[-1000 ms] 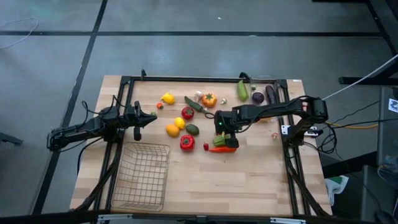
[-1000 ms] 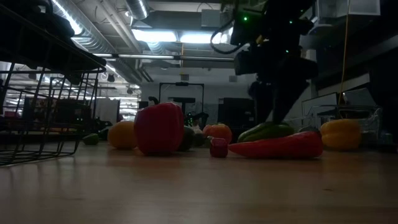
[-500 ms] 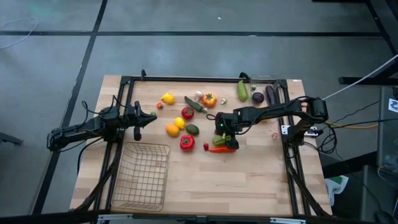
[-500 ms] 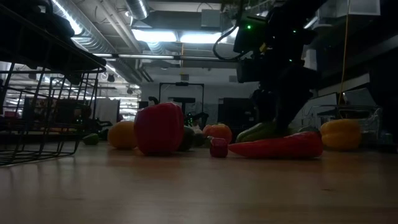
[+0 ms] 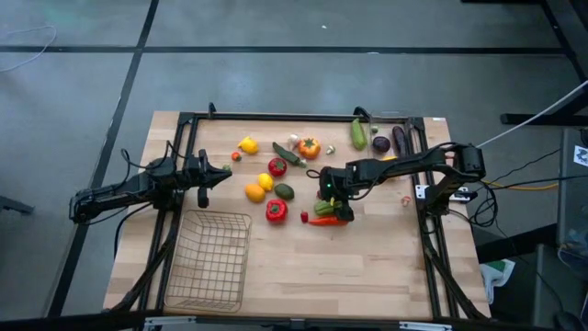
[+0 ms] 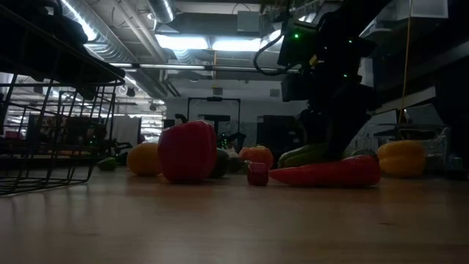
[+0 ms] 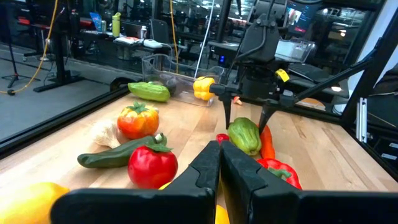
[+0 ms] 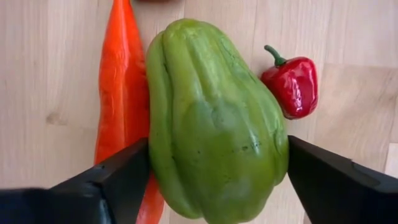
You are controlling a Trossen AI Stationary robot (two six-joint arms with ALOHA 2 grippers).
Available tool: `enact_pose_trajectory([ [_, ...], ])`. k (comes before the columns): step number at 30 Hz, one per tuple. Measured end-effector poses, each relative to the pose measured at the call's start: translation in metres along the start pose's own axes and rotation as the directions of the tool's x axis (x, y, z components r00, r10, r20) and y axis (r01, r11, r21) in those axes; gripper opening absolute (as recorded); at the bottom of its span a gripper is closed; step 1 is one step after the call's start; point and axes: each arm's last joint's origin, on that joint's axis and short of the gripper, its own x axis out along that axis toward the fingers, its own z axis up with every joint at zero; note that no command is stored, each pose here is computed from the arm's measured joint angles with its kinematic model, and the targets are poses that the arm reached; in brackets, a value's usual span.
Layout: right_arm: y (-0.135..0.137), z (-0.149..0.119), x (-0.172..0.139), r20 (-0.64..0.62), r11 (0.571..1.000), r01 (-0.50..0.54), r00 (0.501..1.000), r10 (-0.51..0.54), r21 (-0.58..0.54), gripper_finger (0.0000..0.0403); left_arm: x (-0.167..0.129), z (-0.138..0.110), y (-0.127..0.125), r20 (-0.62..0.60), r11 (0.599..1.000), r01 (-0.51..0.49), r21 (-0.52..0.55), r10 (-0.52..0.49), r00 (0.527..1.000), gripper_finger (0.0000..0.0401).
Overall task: Sort produce into baskets
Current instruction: Put the green chayote into the transparent bin
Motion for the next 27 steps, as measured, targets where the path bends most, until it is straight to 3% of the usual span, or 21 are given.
enact_pose_trajectory([
  [4,0.000,0.000,0.000,0.004,1.000,0.000,1.000,0.000,-0.001,0.0303,0.000,0.000,0.000,0.001,1.000,0.000,0.000,0.000,1.000,0.0011],
  [8,0.000,0.004,-0.007,-0.007,1.000,0.000,1.000,0.000,0.000,0.0301,0.000,0.000,0.000,0.001,1.000,0.000,0.000,0.000,1.000,0.0011],
  [20,0.000,0.013,-0.085,-0.061,0.978,0.208,0.976,-0.209,-0.026,0.0301,0.000,0.000,0.000,0.001,1.000,0.000,0.000,0.000,1.000,0.0011],
  [27,-0.020,-0.005,-0.128,-0.048,0.954,0.292,0.956,-0.289,0.066,0.0304,0.000,0.000,0.000,0.000,1.000,0.000,0.000,0.000,1.000,0.0011],
])
